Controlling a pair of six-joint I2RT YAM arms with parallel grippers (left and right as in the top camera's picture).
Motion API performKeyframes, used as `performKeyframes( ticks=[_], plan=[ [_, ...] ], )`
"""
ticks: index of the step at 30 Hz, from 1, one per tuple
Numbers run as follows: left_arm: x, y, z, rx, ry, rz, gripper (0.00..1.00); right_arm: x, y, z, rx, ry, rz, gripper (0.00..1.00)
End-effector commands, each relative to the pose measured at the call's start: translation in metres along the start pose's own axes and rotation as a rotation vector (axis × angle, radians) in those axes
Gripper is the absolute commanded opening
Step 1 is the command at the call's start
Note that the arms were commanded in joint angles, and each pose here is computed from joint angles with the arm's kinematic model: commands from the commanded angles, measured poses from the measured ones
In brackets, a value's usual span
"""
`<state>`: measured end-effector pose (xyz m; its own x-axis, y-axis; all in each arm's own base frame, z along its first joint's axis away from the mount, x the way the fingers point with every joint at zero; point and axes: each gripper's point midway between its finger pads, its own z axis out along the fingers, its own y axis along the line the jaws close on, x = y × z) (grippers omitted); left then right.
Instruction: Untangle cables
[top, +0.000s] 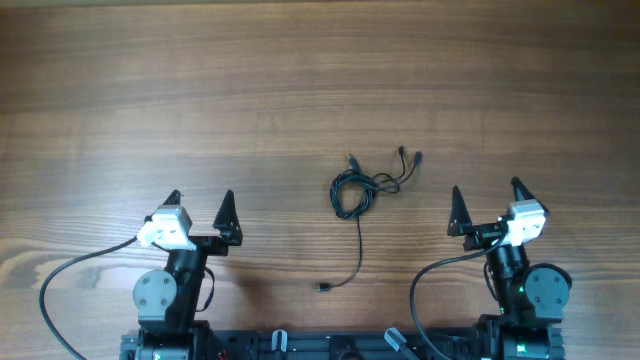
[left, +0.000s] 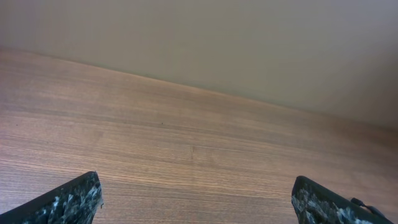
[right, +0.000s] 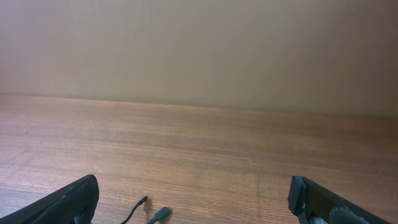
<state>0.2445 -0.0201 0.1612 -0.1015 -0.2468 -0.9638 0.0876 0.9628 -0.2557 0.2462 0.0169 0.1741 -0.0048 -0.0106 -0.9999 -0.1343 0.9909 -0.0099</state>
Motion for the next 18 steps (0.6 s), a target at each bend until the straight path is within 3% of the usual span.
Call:
performKeyframes(
  ticks=[1,4,6,14,18],
  plan=[
    [0.002,0.000,0.000,-0.001,-0.005,0.017,1.00,0.000,-0.007,0.000,0.041,-0.002,0.010,1.00],
    [0.002,0.001,0.000,-0.001,-0.004,-0.027,1.00,-0.015,-0.005,0.000,0.032,-0.063,0.012,1.00],
    [0.004,0.001,0.001,-0.004,0.004,-0.042,1.00,-0.017,-0.006,0.000,0.034,-0.070,0.108,1.00],
    [0.013,0.012,0.006,-0.107,0.190,-0.073,1.00,0.004,-0.010,0.000,0.064,0.064,0.165,1.00],
    [0.012,0.012,0.022,-0.144,0.361,-0.086,1.00,0.015,-0.011,0.009,0.073,0.203,0.233,1.00]
  ],
)
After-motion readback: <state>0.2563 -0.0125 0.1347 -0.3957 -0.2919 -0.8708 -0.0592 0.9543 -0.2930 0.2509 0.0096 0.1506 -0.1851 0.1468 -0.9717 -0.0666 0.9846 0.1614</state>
